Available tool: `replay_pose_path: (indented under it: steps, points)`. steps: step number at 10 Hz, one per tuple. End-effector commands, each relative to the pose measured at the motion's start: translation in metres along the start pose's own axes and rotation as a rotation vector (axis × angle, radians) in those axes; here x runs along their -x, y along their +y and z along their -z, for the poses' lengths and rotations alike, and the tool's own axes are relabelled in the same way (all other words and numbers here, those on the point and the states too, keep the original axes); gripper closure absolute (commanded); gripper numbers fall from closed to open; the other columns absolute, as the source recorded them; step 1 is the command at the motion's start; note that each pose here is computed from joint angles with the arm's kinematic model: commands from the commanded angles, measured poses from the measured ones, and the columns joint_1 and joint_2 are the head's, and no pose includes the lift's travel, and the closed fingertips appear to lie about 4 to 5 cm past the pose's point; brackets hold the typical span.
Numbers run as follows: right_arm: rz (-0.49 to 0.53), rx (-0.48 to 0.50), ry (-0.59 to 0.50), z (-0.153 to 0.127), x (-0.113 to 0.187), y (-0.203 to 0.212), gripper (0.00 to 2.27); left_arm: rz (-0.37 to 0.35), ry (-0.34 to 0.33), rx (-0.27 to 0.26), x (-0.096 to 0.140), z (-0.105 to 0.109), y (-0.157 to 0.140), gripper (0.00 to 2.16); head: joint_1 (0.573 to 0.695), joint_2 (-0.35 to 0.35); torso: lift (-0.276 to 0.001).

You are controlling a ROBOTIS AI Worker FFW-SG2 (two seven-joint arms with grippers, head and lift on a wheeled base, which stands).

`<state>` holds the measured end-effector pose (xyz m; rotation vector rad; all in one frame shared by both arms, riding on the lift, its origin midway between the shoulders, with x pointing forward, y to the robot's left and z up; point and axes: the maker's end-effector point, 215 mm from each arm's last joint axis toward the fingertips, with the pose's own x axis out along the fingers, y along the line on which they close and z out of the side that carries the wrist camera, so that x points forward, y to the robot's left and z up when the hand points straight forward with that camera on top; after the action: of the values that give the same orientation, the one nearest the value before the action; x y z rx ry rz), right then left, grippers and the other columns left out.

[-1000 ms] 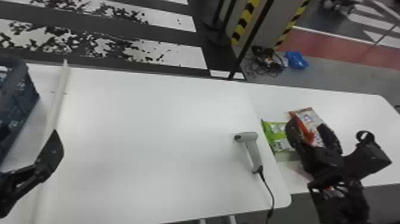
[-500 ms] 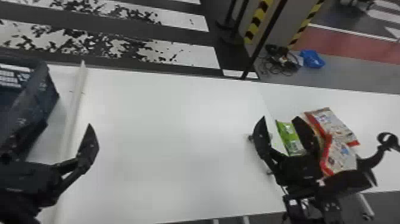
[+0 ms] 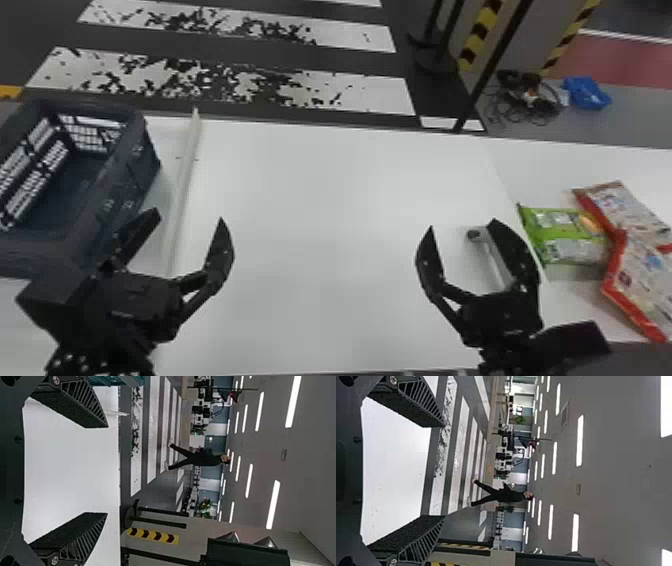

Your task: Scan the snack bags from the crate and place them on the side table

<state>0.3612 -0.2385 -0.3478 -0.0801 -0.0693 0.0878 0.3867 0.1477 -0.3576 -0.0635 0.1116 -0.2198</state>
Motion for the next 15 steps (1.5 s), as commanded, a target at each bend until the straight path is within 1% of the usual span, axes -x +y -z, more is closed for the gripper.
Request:
replay_pose_path:
  steps: [1, 5, 11, 13, 15]
  points:
    - [0.005, -0.011, 0.029, 0.013, 0.007, 0.004, 0.06, -0.007, -0.014, 0.002, 0.000, 0.001, 0.000, 0.08, 0.695, -0.139, -0.094]
    - [0.000, 0.001, 0.033, 0.015, 0.007, 0.004, 0.06, -0.019, -0.023, 0.000, -0.001, 0.001, 0.001, 0.08, 0.695, -0.130, -0.094]
    - [0.023, -0.005, 0.033, 0.016, 0.007, -0.007, 0.06, -0.013, -0.022, -0.007, -0.007, 0.002, -0.001, 0.08, 0.695, -0.153, -0.094]
    - [0.027, -0.015, 0.032, 0.015, 0.007, -0.009, 0.06, -0.012, -0.025, -0.007, -0.007, -0.001, -0.001, 0.08, 0.695, -0.156, -0.094]
    - [0.026, -0.017, 0.030, 0.015, 0.008, -0.008, 0.06, -0.010, -0.019, -0.010, -0.005, 0.001, -0.003, 0.08, 0.695, -0.160, -0.094]
